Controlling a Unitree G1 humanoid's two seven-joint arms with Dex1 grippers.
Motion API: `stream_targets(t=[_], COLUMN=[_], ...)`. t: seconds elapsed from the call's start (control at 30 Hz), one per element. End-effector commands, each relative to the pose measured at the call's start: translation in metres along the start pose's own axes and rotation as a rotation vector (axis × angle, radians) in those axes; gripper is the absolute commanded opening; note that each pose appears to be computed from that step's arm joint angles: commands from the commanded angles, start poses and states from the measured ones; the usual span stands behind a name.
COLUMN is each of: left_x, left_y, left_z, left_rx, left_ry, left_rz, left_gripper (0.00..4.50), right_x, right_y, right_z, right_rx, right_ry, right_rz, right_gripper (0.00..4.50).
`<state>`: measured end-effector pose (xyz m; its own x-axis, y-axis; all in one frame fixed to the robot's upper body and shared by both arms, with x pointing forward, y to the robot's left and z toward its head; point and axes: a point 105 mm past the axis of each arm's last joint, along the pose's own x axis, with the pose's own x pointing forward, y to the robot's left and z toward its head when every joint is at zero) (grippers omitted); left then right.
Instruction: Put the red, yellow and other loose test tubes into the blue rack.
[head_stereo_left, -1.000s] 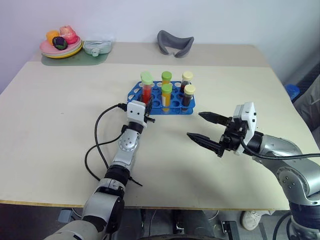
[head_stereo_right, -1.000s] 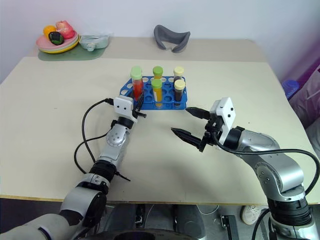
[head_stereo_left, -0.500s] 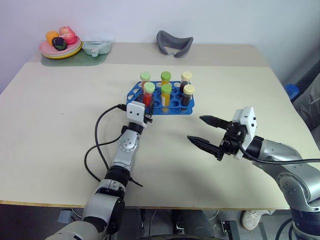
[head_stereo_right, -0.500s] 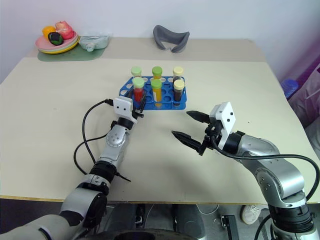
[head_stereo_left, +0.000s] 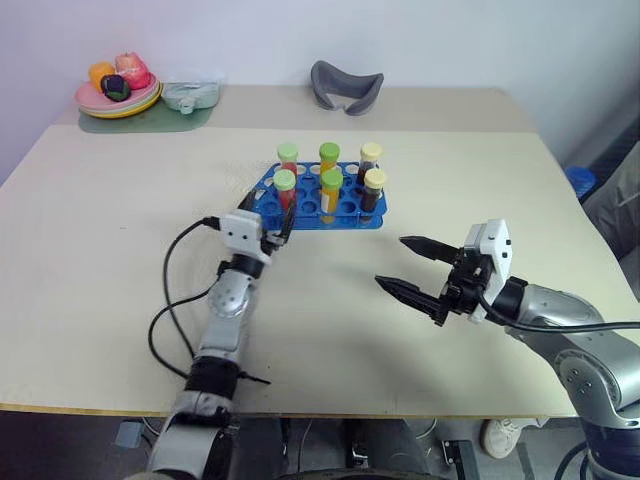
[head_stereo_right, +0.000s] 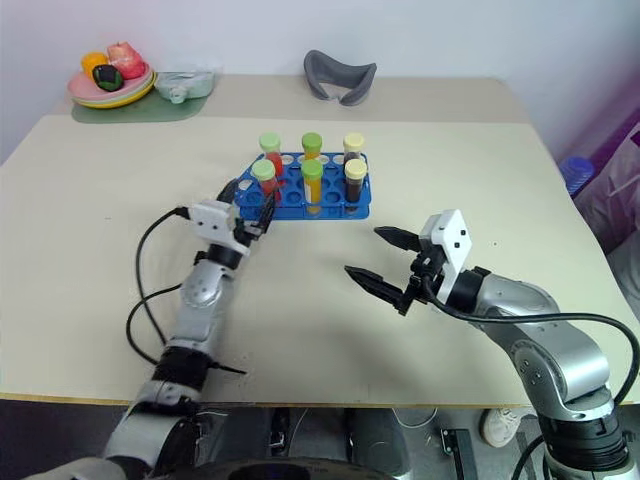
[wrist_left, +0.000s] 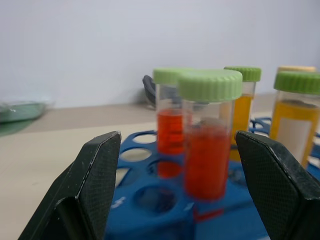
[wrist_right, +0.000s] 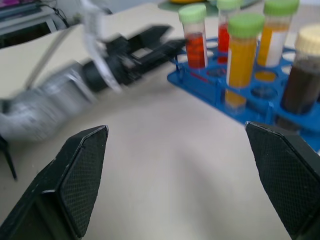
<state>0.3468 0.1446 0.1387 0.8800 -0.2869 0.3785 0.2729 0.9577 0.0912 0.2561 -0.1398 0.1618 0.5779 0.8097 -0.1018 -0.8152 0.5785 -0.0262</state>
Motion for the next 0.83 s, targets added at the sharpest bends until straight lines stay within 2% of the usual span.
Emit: stream_targets(t=[0.03,0.17,0.27,0.33,0.5,0.83], left_x=[-0.019,-0.051,-0.080,-0.090,-0.105,-0.108], left_y=[0.014,0.035,0.076,0.089,0.097,0.100], left_z=[0.034,0.042,0.039,0.038,0.034,0.033], left_rx=[-0.019,0.031,0.124,0.140,0.160,0.168], left_ry=[-0.024,0.103,0.229,0.274,0.345,0.354], left_rz=[-0.103,-0.210,-0.173,-0.161,-0.173,-0.155], left_gripper=[3.71,3.71,3.71,3.71,3.71,3.71], right_x=[-0.014,-0.045,-0.072,-0.082,-0.094,-0.081], right_y=[-0.012,-0.039,-0.052,-0.056,-0.064,-0.062], right_z=[0.005,-0.011,-0.018,-0.020,-0.022,-0.025], right_rx=[-0.056,-0.074,-0.088,-0.096,-0.105,-0.096], right_ry=[0.004,0.091,0.155,0.179,0.195,0.171], right_rz=[-0.049,-0.151,-0.200,-0.211,-0.221,-0.207], right_gripper=[4.50,4.50,4.50,4.50,4.50,4.50])
